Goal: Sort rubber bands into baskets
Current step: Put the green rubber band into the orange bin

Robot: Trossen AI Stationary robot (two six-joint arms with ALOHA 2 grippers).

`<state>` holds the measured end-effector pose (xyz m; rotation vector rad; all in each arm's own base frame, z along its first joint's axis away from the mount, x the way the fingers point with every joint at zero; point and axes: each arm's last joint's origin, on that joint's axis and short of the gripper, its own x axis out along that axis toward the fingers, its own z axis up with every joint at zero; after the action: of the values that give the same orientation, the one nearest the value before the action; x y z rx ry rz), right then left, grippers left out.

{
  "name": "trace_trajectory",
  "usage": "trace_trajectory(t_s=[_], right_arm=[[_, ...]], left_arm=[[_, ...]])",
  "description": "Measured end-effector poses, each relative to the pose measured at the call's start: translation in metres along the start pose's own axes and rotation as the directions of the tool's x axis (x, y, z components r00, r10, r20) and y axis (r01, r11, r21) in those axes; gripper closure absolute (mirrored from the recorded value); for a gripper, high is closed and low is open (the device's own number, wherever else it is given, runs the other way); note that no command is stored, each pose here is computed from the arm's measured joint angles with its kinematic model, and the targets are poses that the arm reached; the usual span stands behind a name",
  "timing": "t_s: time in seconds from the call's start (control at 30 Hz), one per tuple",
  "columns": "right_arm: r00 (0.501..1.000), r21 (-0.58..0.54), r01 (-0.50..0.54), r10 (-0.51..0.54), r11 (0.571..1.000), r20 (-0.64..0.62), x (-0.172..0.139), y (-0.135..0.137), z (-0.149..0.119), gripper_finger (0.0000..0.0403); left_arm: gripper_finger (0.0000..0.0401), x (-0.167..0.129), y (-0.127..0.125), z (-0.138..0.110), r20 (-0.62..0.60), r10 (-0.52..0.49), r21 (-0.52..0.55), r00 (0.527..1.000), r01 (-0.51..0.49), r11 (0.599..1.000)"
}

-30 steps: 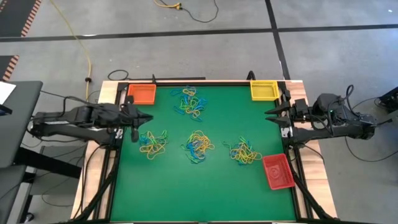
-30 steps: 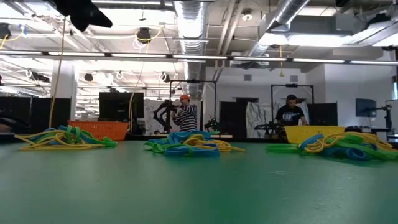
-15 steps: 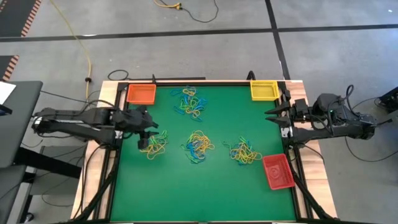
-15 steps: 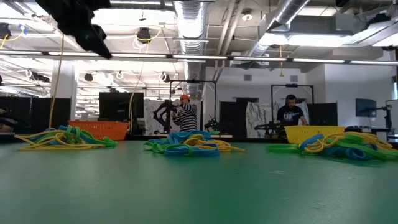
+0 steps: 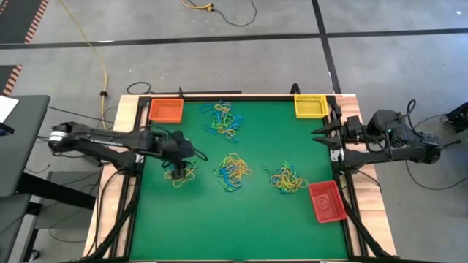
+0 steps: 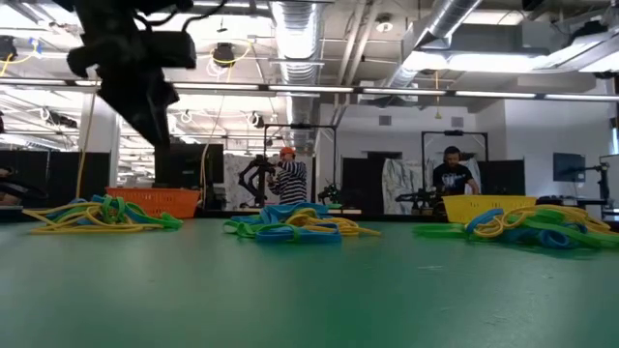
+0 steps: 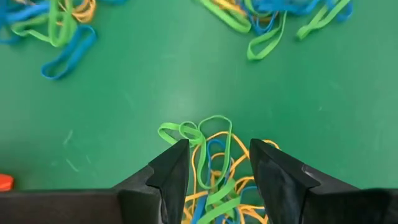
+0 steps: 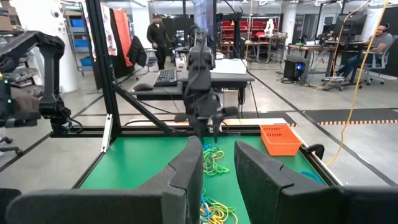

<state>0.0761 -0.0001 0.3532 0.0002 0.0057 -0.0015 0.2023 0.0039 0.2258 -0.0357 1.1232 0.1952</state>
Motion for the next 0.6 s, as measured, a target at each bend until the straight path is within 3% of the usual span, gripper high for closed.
trace_trajectory(t_s=[0.6], right_arm=[[1.0, 0.0, 0.0, 0.0, 1.0, 0.0, 0.0, 0.0, 0.0, 0.0275]], left_arm=[[0.0241, 0.047, 0.0, -0.006, -0.205, 0.072, 0.007, 0.976, -0.072, 0.997]])
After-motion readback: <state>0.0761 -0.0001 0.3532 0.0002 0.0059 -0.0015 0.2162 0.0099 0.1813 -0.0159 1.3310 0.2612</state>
